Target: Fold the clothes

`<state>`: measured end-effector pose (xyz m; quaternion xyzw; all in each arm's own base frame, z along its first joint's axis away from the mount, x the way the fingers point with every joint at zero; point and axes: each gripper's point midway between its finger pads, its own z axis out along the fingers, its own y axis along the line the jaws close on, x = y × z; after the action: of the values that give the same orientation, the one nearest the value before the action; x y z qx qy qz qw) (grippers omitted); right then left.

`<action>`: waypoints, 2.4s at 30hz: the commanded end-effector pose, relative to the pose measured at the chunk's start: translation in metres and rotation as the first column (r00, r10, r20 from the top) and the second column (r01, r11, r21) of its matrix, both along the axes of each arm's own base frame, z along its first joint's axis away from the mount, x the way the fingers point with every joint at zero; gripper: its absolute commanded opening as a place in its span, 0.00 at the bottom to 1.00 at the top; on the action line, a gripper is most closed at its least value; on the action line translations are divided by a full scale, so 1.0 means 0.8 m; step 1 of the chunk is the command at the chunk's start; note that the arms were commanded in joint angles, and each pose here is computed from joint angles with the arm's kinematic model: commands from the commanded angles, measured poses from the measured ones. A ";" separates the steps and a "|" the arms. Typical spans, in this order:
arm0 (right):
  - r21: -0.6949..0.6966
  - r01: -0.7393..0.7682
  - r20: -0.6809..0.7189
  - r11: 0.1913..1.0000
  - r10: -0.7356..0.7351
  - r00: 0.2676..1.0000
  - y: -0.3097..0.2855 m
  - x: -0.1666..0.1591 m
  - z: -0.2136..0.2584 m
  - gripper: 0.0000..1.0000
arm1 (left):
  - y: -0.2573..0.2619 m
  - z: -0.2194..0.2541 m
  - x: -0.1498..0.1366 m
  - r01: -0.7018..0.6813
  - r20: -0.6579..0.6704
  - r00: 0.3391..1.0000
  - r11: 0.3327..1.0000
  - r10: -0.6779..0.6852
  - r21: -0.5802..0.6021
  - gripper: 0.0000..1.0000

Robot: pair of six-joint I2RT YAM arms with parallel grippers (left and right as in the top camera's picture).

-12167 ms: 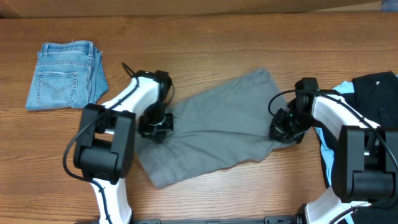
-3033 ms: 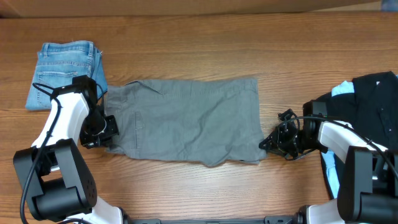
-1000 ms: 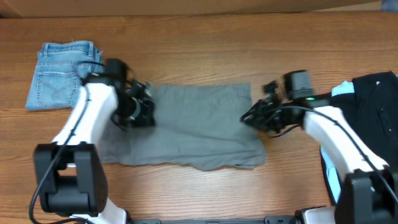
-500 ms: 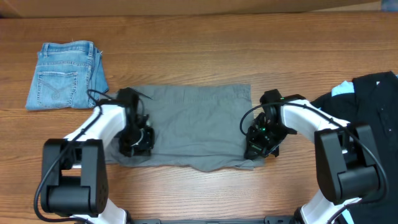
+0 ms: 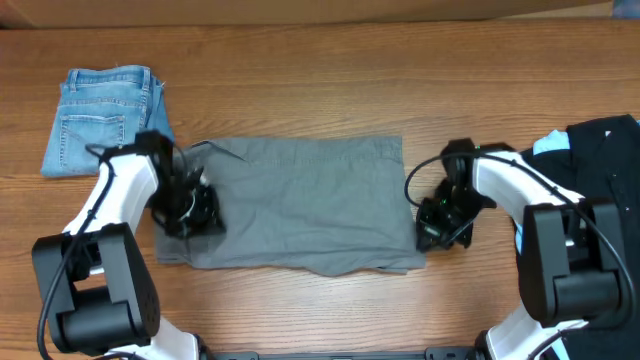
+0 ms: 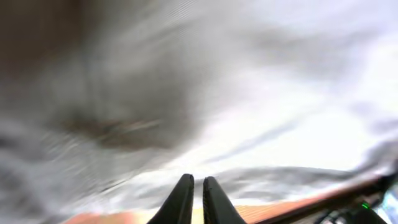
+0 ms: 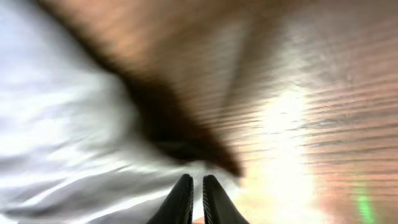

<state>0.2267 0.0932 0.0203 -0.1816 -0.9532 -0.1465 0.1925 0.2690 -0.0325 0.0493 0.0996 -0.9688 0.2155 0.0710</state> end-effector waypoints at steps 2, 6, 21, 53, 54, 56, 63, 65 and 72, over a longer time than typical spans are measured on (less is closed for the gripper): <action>0.200 -0.084 0.293 0.976 0.022 0.956 0.040 0.063 0.085 0.11 | -0.046 0.062 0.046 0.172 0.263 0.954 0.982 -0.146 -0.078 0.15; 0.359 -0.127 0.427 0.925 -0.042 0.904 0.078 0.094 0.128 0.11 | -0.081 0.062 0.065 0.253 0.346 0.911 0.967 -0.224 -0.039 0.14; 0.280 -0.238 0.219 0.930 0.180 0.959 0.179 0.031 0.029 0.10 | -0.088 -0.056 -0.003 0.342 -0.031 0.939 0.928 -0.342 0.150 0.05; 0.318 -0.189 0.426 0.929 0.038 0.904 0.106 0.112 0.089 0.10 | 0.006 0.073 0.083 0.111 0.260 0.955 0.985 -0.142 0.131 0.20; 0.323 -0.209 0.478 0.923 0.031 0.878 0.111 0.123 0.099 0.11 | -0.001 0.078 0.087 0.131 0.287 0.943 0.982 -0.166 0.137 0.23; 0.323 -0.241 0.549 0.915 0.026 0.835 0.120 0.140 0.108 0.11 | -0.015 0.085 0.095 0.165 0.331 0.920 0.975 -0.207 0.152 0.28; 0.366 -0.223 0.555 0.904 -0.020 0.831 0.178 0.160 0.078 0.07 | -0.038 0.084 0.094 0.201 0.333 0.911 0.968 -0.242 0.152 0.29; 0.373 -0.207 0.527 0.904 -0.023 0.850 0.198 0.158 0.054 0.05 | -0.038 0.084 0.094 0.202 0.333 0.911 0.968 -0.242 0.152 0.31; 0.162 0.068 0.458 0.985 -0.136 0.879 0.141 0.184 -0.012 0.04 | -0.037 0.083 0.083 0.207 0.297 0.923 0.967 -0.244 0.149 0.35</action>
<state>0.3545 0.2458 0.0247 -0.0870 -0.9420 -0.3237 -0.0143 0.3349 -0.0601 0.1086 -0.0345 -0.9851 0.1586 -0.0577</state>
